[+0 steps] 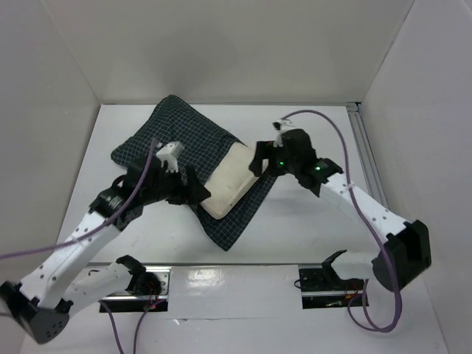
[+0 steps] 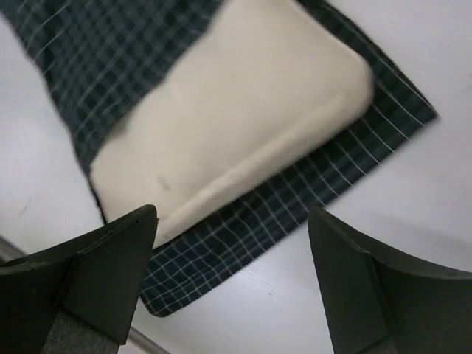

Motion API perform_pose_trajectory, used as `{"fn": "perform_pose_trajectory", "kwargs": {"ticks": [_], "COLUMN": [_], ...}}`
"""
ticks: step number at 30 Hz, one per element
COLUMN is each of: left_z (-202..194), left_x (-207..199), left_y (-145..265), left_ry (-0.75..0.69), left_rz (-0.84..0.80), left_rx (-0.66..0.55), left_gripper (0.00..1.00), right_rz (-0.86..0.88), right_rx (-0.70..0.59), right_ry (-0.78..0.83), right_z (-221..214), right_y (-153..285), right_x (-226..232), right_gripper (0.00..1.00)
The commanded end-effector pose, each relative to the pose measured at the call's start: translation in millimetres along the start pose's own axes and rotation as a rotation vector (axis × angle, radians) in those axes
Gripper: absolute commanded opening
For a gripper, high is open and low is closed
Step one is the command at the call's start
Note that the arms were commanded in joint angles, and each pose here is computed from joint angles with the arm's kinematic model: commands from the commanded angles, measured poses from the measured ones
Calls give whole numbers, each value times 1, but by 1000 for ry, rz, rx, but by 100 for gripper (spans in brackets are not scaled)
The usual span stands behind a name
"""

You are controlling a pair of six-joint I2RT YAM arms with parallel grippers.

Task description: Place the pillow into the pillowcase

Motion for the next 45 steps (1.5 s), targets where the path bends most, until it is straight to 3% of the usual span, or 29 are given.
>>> {"fn": "perform_pose_trajectory", "kwargs": {"ticks": [1,2,5,8,9,10,12,21,25,27,30,32,34,35,40,45], "left_z": [23,22,43,43,33,33,18,2,0,-2,21,47,80,91,130,148], "left_x": [2,1,-8,-11,-27,-27,-41,-28,3,13,26,31,34,28,28,18], "left_y": [-27,-50,-75,-111,-120,-126,-154,-207,-230,-239,-240,-225,-196,-186,-137,-111], "left_ry": [-105,-142,-262,-423,-503,-576,-672,-744,-707,-670,-509,-388,-304,-275,-193,-134], "left_rz": [121,149,255,462,490,585,602,657,692,658,570,497,438,356,243,147], "left_rx": [46,108,115,194,211,204,250,329,393,438,452,422,315,287,181,114], "left_gripper": [87,88,91,94,99,99,99,99,99,90,0,0,0,0,0,0], "right_rz": [-147,-170,-200,-188,-195,-188,-175,-166,-124,-98,-63,-40,-37,-20,63,117], "right_rx": [34,27,-4,7,11,12,42,64,80,82,121,134,140,132,118,32], "right_ry": [-178,-216,-284,-341,-366,-376,-398,-441,-433,-453,-458,-436,-419,-406,-365,-322], "right_z": [-25,-29,-31,-36,-39,-40,-48,-54,-58,-62,-72,-73,-69,-65,-50,-25], "right_y": [5,11,23,28,31,30,28,27,23,18,6,-5,-15,-19,-42,-60], "right_x": [-49,-62,-78,-88,-97,-100,-106,-117,-117,-117,-112,-104,-95,-91,-65,-35], "right_gripper": [89,89,92,94,94,94,94,94,94,94,93,91,91,91,91,78]}}
Point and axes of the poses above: each gripper's point midway between its finger pads, its own y axis back along the fingers, its own x axis along the line the jaws close on, z = x × y, the point moved 8 cm from there along y, back along the fingers, and after that the axes turned 11 degrees about -y, right-handed, at the moved point
